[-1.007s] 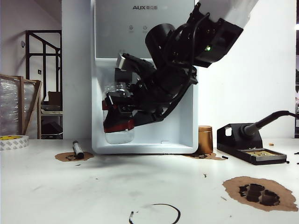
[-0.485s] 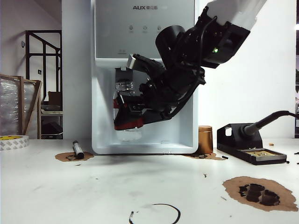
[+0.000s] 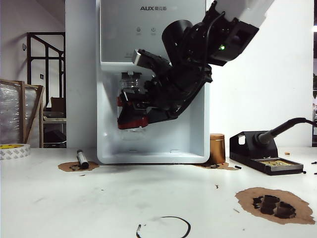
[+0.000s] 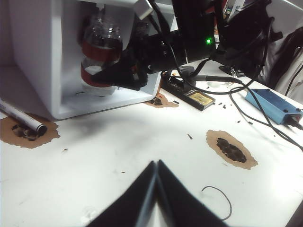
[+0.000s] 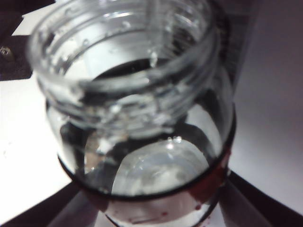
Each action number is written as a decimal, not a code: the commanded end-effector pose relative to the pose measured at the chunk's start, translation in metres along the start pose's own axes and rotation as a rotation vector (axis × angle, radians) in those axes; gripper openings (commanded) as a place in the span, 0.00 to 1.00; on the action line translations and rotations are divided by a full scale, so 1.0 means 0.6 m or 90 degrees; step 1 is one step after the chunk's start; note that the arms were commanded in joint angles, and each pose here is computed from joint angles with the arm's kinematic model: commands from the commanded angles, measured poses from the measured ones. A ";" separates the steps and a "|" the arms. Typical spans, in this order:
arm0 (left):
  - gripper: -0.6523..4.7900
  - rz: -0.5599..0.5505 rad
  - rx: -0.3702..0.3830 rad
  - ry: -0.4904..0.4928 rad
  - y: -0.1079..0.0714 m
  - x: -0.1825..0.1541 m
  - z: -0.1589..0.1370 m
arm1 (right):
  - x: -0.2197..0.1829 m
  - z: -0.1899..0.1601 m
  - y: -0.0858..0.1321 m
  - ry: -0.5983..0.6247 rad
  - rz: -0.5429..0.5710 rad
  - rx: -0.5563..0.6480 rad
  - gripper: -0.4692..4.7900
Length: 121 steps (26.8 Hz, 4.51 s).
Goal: Pick up the water bottle with two loops of red belts, then reach the front water dispenser and gently press the gray-black baffle horizontally to get a little water.
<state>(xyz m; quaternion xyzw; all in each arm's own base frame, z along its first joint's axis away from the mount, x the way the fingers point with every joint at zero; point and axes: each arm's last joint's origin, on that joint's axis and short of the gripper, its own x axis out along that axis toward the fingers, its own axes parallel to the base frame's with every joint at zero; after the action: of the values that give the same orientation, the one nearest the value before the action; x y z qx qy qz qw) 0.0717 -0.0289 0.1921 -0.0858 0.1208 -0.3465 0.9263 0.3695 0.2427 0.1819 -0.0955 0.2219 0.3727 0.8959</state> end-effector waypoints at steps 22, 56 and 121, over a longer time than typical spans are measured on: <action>0.11 -0.003 0.007 -0.007 -0.001 -0.001 0.004 | 0.002 0.030 -0.011 -0.049 -0.013 -0.010 0.09; 0.11 -0.003 0.011 -0.007 -0.001 -0.001 0.004 | -0.032 0.043 0.051 0.047 0.064 -0.004 0.09; 0.11 -0.002 0.009 -0.003 -0.001 -0.001 0.003 | -0.019 -0.006 0.178 0.135 0.216 -0.026 0.09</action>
<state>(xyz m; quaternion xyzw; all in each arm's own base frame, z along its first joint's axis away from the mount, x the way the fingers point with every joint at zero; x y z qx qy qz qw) 0.0717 -0.0289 0.1921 -0.0825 0.1201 -0.3468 0.9265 0.2862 0.3060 0.1803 -0.1192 0.3326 0.5029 0.7889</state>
